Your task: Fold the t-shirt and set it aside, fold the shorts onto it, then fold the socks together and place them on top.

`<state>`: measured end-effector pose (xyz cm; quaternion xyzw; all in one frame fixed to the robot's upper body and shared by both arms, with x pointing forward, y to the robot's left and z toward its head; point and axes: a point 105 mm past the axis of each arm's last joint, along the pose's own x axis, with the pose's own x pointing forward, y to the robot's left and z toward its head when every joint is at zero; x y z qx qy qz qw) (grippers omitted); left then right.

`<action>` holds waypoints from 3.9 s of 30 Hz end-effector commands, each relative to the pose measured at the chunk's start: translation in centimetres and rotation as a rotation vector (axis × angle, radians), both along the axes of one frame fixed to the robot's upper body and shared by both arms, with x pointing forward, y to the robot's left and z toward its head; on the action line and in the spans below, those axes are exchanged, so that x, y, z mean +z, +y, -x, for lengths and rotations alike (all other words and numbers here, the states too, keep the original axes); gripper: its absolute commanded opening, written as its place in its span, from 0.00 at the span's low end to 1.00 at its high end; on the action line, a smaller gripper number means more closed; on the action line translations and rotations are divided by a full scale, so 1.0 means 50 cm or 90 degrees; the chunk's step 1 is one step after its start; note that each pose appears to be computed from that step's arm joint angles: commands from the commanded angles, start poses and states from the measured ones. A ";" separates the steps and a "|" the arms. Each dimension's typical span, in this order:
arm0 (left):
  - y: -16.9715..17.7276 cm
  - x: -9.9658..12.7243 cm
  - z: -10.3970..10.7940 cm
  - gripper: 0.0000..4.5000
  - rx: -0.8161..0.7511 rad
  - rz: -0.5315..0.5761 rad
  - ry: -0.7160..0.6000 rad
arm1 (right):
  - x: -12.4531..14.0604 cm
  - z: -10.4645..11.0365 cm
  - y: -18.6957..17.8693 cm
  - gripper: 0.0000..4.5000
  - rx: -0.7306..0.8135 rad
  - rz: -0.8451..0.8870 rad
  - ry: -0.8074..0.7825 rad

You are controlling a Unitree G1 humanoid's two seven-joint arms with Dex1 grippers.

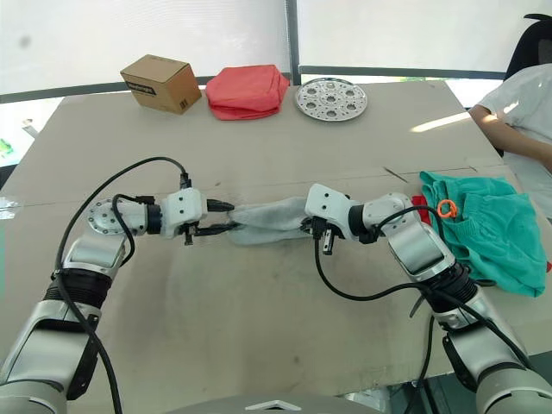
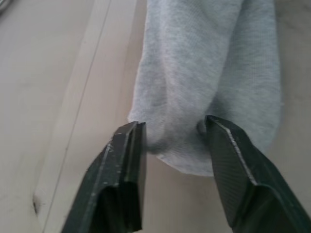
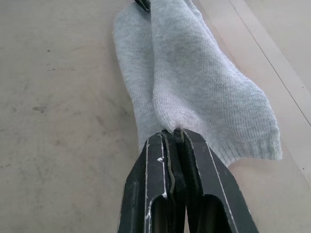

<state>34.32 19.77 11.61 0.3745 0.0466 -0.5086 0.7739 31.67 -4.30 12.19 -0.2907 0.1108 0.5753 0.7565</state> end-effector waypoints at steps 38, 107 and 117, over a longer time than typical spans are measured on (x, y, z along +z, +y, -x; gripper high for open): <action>0.015 0.004 0.146 0.73 0.183 0.311 0.173 | 0.018 0.038 -0.077 0.57 -0.117 -0.145 0.091; -0.095 -0.061 0.043 0.00 0.635 0.607 0.392 | -0.114 -0.052 -0.006 0.01 -0.238 -0.138 0.160; -0.050 -0.048 0.027 0.00 0.647 0.604 0.352 | -0.067 -0.032 0.008 0.31 -0.172 -0.165 0.100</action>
